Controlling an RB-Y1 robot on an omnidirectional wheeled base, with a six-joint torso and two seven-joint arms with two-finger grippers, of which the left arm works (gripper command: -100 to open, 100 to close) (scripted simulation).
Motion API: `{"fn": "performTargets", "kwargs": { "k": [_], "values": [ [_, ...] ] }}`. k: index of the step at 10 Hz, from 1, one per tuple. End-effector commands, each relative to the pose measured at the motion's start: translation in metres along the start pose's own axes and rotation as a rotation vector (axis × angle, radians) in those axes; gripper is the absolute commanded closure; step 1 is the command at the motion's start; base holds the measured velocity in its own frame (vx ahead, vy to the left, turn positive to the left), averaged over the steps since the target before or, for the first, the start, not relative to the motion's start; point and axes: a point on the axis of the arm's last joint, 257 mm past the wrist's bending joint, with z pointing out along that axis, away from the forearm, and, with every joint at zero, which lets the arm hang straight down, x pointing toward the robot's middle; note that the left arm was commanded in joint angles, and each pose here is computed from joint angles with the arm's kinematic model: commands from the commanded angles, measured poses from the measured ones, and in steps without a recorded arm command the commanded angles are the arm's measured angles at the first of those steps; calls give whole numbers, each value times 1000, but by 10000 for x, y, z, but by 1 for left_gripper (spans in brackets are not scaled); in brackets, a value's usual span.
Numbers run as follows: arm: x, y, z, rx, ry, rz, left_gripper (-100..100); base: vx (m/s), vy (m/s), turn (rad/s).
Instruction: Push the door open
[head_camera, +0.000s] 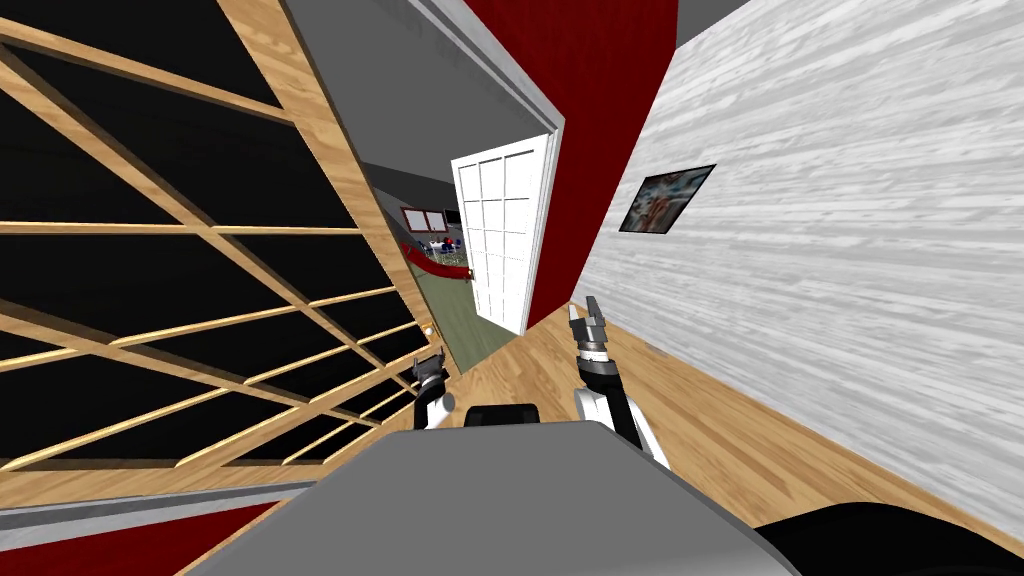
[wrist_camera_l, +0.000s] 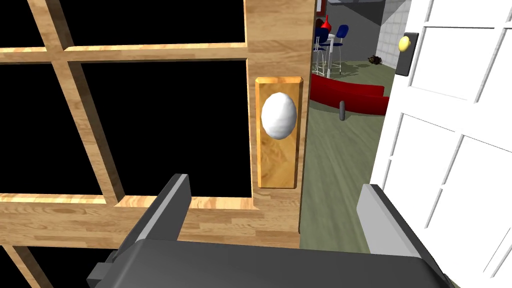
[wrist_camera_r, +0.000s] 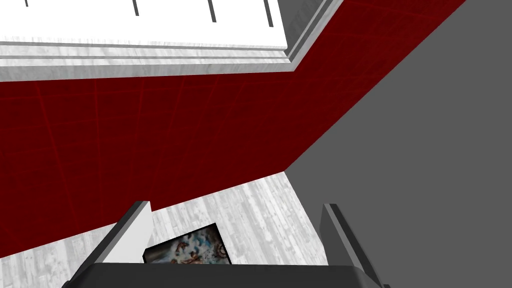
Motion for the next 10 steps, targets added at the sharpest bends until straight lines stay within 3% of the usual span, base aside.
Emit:
{"fn": "performTargets", "kwargs": {
  "k": [1, 2, 4, 10],
  "values": [
    [-74, -10, -24, 13, -17, -26, -100, 63, 32, -51],
    [-128, -10, -51, 22, -30, -45, -100, 73, 35, -71],
    [-105, -77, 8, 20, -18, -27, -100, 58, 44, -16],
    [-124, -163, 44, 32, -23, -29, -100, 178, 121, -23]
  ]
}}
